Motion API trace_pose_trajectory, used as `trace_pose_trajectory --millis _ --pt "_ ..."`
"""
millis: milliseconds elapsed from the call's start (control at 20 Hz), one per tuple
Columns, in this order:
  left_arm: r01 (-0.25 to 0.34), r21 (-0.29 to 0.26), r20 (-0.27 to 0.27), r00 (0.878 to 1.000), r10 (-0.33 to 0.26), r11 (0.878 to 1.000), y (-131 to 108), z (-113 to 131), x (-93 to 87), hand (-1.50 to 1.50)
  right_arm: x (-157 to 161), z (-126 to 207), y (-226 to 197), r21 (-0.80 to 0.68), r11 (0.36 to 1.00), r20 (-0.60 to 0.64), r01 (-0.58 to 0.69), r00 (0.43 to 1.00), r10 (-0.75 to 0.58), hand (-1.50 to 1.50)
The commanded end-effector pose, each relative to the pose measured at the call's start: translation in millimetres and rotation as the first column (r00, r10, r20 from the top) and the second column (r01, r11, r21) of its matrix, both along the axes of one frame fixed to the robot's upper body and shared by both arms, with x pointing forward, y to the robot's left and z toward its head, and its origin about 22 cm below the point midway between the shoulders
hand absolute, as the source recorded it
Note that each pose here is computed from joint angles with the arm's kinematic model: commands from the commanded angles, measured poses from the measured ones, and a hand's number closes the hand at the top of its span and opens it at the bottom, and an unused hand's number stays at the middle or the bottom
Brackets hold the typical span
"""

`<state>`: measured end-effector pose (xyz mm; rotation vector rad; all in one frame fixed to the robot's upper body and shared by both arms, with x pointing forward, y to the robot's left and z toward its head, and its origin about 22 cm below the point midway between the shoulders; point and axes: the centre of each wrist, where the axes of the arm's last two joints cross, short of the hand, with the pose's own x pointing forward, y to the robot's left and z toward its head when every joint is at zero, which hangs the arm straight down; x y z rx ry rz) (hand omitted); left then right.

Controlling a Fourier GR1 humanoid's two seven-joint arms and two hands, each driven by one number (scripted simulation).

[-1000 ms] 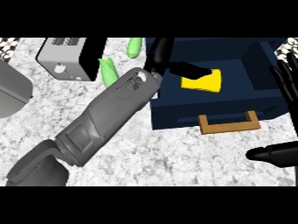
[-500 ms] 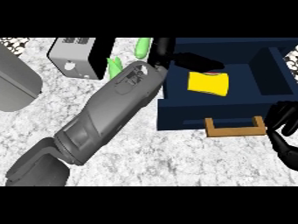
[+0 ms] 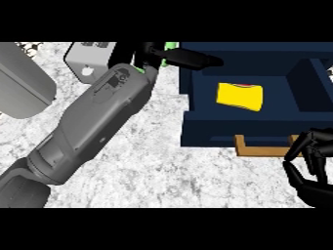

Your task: Pick up the cup, place it into the drawer and close the drawer

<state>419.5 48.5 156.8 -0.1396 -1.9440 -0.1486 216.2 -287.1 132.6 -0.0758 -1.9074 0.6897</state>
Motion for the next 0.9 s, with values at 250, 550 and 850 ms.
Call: trace_pose_trajectory --millis 250,550,850 --pt "-0.028 -0.054 -0.032 0.999 0.026 0.998 76 -10 -23.4 -1.5 26 -14 28 -0.157 0.98 0.024 0.125 0.992 -0.123 1.5" --pt "-0.046 -0.08 -0.038 0.998 0.043 0.996 127 -30 -35.7 -1.5 50 -36 50 -0.401 0.913 0.058 0.081 0.996 -0.063 1.5" --pt "-0.043 -0.08 -0.056 0.998 0.038 0.996 163 -38 -51.6 -1.5 77 -76 78 -0.615 0.783 0.074 0.09 0.996 -0.057 1.5"
